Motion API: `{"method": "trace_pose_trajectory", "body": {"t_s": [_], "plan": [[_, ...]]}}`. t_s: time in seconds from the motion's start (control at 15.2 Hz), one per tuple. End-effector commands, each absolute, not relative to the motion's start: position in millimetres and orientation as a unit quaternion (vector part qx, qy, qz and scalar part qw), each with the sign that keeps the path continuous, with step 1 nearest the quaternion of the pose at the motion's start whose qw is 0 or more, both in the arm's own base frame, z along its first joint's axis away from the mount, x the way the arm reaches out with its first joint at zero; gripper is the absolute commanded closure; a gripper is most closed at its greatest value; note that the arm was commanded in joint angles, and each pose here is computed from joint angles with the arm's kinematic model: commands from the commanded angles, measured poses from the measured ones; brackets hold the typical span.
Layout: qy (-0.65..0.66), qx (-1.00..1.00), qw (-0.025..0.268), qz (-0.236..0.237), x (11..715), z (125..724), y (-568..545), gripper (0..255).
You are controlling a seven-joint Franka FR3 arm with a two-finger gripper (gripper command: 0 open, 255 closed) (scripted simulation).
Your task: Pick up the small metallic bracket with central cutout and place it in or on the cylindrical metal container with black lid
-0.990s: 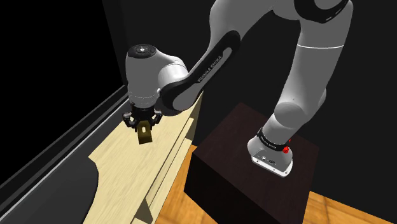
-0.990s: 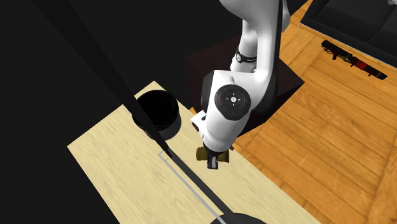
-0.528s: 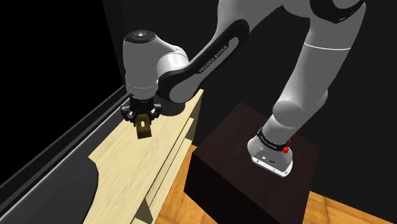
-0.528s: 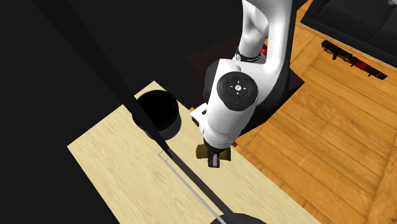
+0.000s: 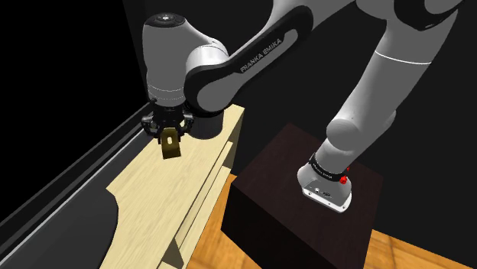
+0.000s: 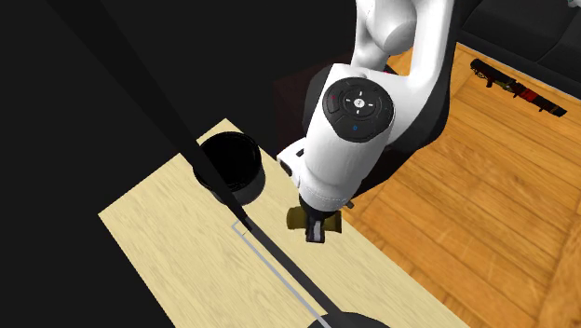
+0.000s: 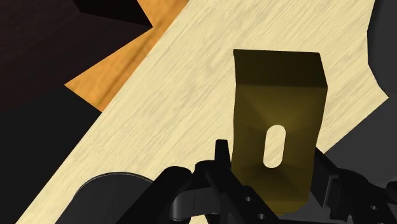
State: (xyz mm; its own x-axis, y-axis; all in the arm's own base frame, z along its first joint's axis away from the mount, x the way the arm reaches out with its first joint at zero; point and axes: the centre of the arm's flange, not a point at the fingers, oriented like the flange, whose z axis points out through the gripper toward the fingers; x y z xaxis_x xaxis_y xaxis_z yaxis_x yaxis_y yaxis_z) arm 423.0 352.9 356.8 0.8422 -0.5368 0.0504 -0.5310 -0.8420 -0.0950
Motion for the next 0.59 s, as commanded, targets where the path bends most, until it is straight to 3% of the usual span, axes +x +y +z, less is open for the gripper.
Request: {"method": "trace_pose_trajectory", "body": {"t_s": [0.0,0.53], "plan": [[0.278,-0.959,0.039,-0.037,423,368,352,255],[0.278,-0.959,0.039,-0.037,439,390,316,255]]}}
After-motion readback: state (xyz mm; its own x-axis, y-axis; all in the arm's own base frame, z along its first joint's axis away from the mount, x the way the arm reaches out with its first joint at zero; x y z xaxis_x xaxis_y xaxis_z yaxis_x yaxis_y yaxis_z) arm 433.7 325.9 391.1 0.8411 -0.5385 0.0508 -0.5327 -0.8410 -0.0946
